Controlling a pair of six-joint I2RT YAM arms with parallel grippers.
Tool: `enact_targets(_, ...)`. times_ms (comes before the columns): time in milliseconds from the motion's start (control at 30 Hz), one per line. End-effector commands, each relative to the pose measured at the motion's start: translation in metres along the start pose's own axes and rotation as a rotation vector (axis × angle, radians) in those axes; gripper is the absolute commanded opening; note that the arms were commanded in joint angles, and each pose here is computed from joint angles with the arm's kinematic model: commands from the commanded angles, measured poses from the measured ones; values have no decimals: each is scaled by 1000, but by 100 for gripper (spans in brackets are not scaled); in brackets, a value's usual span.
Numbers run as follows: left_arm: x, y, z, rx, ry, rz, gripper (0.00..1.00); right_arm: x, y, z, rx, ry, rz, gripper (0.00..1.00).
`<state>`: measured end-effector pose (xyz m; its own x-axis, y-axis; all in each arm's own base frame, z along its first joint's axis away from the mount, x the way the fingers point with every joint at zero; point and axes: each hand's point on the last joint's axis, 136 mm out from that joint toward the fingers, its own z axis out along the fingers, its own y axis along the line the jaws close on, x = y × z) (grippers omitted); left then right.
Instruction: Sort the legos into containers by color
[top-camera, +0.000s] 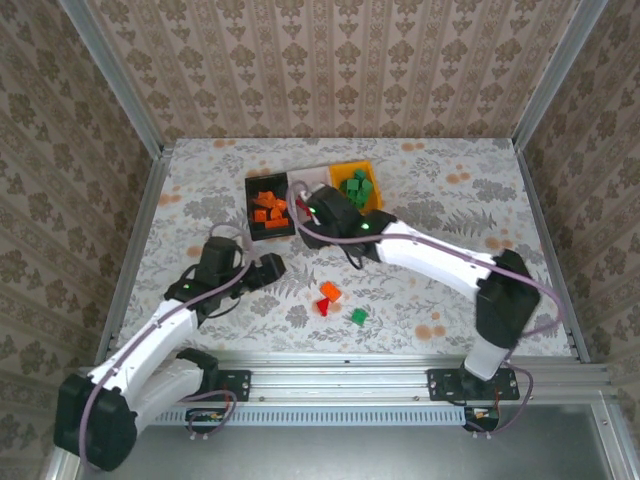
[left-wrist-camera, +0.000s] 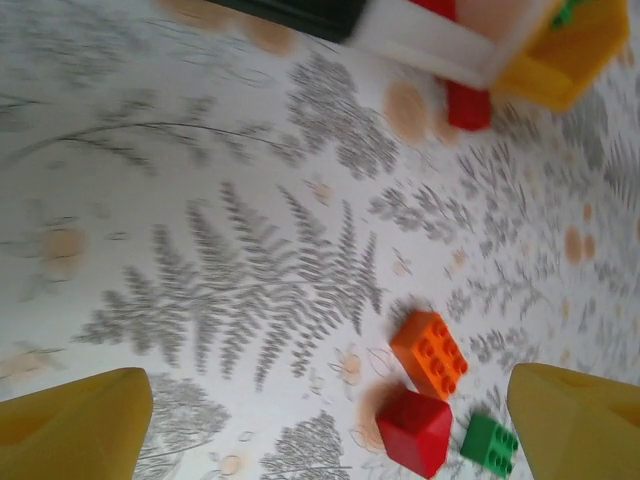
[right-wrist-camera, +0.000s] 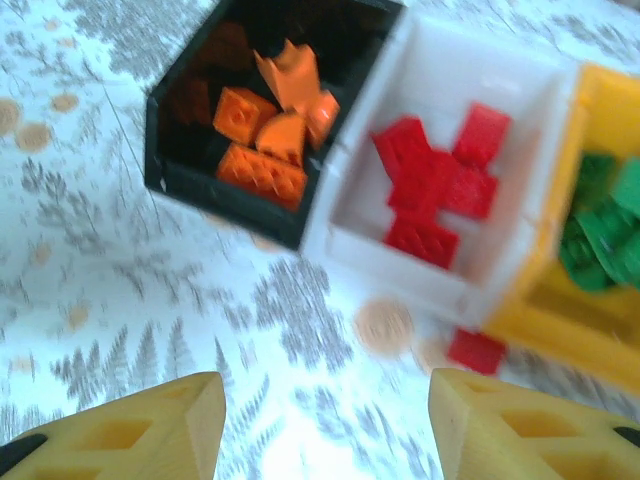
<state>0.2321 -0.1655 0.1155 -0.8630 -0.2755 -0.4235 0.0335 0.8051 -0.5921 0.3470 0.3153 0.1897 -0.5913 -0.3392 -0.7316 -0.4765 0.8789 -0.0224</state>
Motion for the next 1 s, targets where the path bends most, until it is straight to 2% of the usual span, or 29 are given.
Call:
enact_targets(0, 4, 5, 10, -97, 10, 102, 93, 60, -15, -8, 26, 113, 96, 56)
enact_targets(67, 5, 16, 16, -136, 8, 72, 94, 86, -10, -19, 10, 156, 162, 56)
enact_targets(133, 2, 27, 20, -145, -13, 11, 96, 108, 2, -28, -10, 185, 257, 62)
enact_targets(267, -2, 29, 26, -94, -27, -71, 97, 133, 26, -37, -19, 210, 301, 71)
enact_targets(467, 5, 41, 26, -141, -3, -94, 98, 166, 65, -21, -48, 318, 356, 78)
enact_targets(533, 8, 43, 25, -143, -1, -99, 98, 172, 74, -12, -36, 340, 376, 78)
enact_targets(667, 3, 50, 16, -148, -35, -128, 99, 178, 92, 5, -37, 360, 371, 71)
enact_targets(967, 1, 63, 2, -155, -71, -153, 100, 188, 96, 30, 20, 375, 375, 57)
